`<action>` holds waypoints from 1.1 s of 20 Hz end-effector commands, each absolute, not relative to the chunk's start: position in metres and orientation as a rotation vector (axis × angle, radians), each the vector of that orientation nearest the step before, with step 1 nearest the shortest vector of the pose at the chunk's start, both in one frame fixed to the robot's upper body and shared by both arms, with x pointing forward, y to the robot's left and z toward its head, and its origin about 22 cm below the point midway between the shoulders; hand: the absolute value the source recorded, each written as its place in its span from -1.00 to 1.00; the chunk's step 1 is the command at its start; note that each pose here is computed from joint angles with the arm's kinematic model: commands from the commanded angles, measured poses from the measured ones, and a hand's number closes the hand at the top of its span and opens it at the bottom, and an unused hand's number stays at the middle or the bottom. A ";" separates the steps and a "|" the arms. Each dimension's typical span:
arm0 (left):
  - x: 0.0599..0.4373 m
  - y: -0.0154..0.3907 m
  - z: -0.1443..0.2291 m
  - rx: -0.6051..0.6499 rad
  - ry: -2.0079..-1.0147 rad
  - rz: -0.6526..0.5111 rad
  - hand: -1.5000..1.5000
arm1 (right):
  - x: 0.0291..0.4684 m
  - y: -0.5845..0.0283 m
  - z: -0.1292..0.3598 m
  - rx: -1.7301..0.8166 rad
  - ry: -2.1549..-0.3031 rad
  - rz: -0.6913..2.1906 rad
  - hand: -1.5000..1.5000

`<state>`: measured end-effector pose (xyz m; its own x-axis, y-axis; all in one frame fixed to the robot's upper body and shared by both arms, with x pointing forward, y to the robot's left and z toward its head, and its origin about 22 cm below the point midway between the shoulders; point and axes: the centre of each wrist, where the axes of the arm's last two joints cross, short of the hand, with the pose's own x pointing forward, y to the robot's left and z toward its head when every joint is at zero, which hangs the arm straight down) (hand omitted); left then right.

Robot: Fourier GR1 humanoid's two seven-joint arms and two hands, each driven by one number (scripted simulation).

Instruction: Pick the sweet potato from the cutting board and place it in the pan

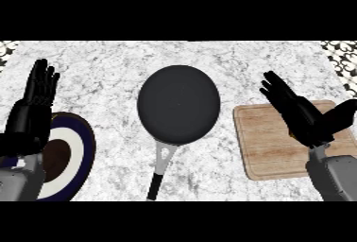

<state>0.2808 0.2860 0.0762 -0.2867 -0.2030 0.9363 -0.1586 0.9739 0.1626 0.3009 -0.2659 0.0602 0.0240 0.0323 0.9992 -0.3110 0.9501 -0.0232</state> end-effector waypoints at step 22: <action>0.272 0.281 0.067 0.086 -1.527 0.008 0.00 | 0.323 -0.393 0.214 -0.711 -1.468 1.352 -1.00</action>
<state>0.2779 0.2717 0.0585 0.0420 -0.0402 0.9983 -0.0790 0.9959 0.0434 0.3093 -0.4067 0.2011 -0.3179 0.8860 0.3376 -0.1875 0.2903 -0.9384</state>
